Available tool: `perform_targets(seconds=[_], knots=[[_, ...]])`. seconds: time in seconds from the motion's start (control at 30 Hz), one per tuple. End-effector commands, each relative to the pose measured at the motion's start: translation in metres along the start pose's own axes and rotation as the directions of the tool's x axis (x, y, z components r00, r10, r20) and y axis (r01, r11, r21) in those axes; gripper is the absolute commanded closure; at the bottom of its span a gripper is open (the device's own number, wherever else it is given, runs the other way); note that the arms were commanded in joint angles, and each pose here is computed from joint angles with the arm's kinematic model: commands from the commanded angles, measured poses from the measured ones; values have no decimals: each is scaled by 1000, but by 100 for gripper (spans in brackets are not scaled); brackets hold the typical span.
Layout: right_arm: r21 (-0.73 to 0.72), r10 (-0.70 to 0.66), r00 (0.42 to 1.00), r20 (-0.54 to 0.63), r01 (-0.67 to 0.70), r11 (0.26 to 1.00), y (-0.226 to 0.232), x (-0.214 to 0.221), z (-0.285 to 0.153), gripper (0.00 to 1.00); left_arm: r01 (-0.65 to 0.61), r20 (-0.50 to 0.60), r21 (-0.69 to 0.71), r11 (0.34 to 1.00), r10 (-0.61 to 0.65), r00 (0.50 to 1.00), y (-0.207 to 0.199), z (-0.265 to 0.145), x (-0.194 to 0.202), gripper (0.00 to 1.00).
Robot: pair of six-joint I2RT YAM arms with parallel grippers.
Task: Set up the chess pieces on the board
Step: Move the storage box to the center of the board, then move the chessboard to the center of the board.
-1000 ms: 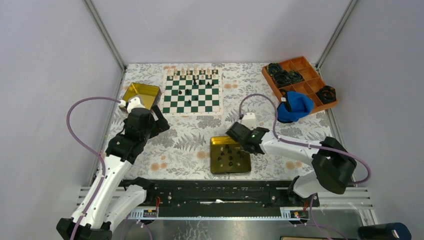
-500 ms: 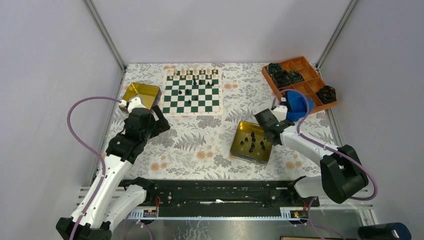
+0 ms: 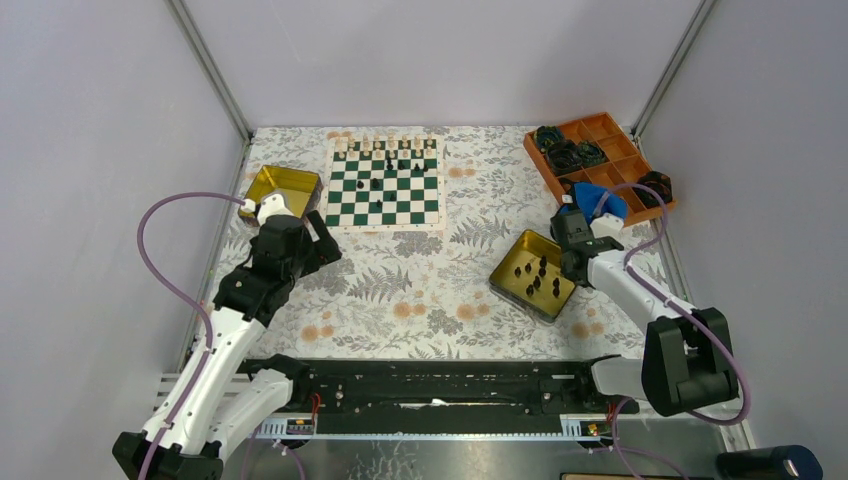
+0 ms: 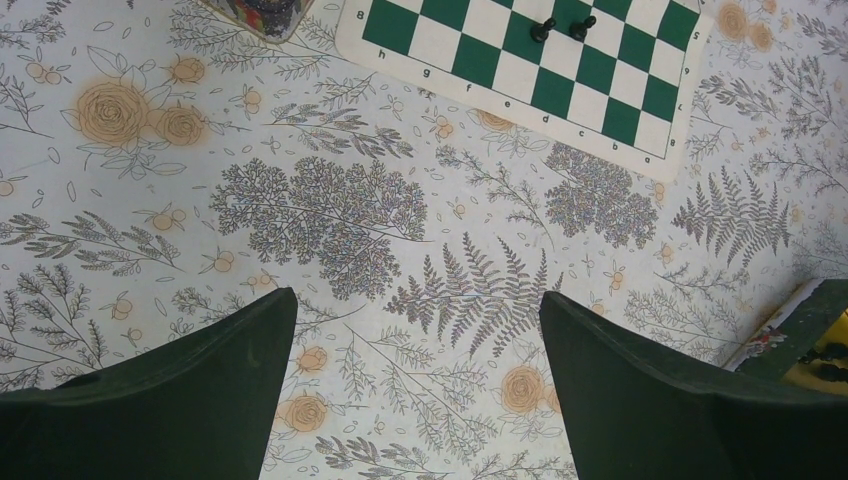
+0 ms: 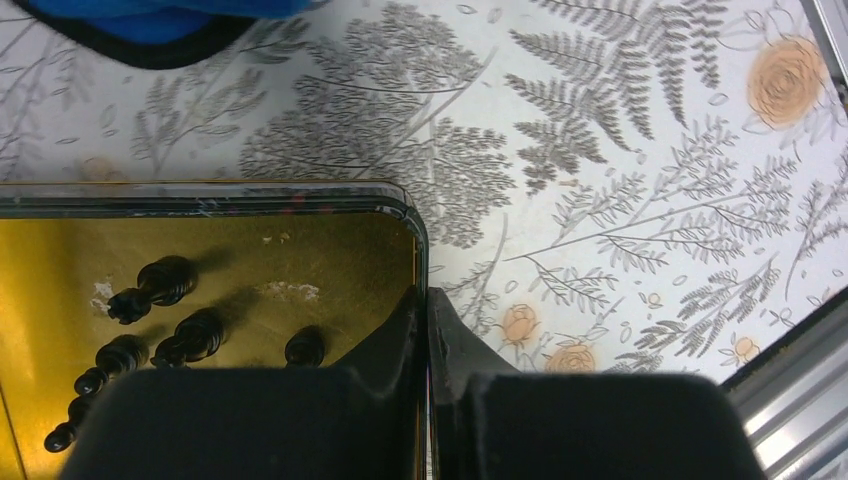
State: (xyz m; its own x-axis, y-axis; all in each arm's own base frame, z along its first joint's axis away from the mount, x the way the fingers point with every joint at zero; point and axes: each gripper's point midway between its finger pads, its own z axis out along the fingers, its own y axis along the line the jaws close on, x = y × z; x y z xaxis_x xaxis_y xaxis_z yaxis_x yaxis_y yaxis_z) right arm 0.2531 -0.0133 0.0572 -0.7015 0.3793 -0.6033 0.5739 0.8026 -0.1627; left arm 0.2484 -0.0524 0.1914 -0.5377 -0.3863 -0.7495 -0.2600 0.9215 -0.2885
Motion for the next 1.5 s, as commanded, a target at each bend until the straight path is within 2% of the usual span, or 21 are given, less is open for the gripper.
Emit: perform_targets(seconds=[0.0, 0.2, 0.4, 0.57, 0.77, 1.17, 1.33, 1.47], knots=[[25, 102, 995, -5, -102, 994, -16, 0, -3, 99, -6, 1, 17, 1000, 6, 1000, -4, 0, 1, 1], [49, 161, 986, -34, -159, 986, -25, 6, -3, 94, -12, -3, 14, 1000, 12, 1000, -4, 2, 1, 1], [90, 161, 985, -59, -155, 984, -30, 13, -1, 87, -12, -8, 12, 1000, 12, 1000, -4, 3, 2, 1], [94, 166, 984, -62, -160, 983, -32, 14, -1, 72, -11, -13, 8, 1000, 12, 1000, -4, 4, 3, 1], [94, 164, 985, -53, -159, 983, -33, 7, -7, 71, -11, -8, -4, 1000, 11, 1000, -2, 5, 2, 1], [-99, 153, 988, 11, -151, 984, -15, -33, -47, 70, 58, 15, -60, 997, -57, 998, -14, 22, -20, 2], [-183, 82, 993, 79, -66, 981, 10, -52, -65, 67, 59, 19, -83, 995, -58, 998, -29, 41, -37, 6], [-266, 0, 987, 158, 42, 963, 51, -74, -86, 66, 47, 8, -112, 993, -47, 999, -40, 64, -46, 8]])
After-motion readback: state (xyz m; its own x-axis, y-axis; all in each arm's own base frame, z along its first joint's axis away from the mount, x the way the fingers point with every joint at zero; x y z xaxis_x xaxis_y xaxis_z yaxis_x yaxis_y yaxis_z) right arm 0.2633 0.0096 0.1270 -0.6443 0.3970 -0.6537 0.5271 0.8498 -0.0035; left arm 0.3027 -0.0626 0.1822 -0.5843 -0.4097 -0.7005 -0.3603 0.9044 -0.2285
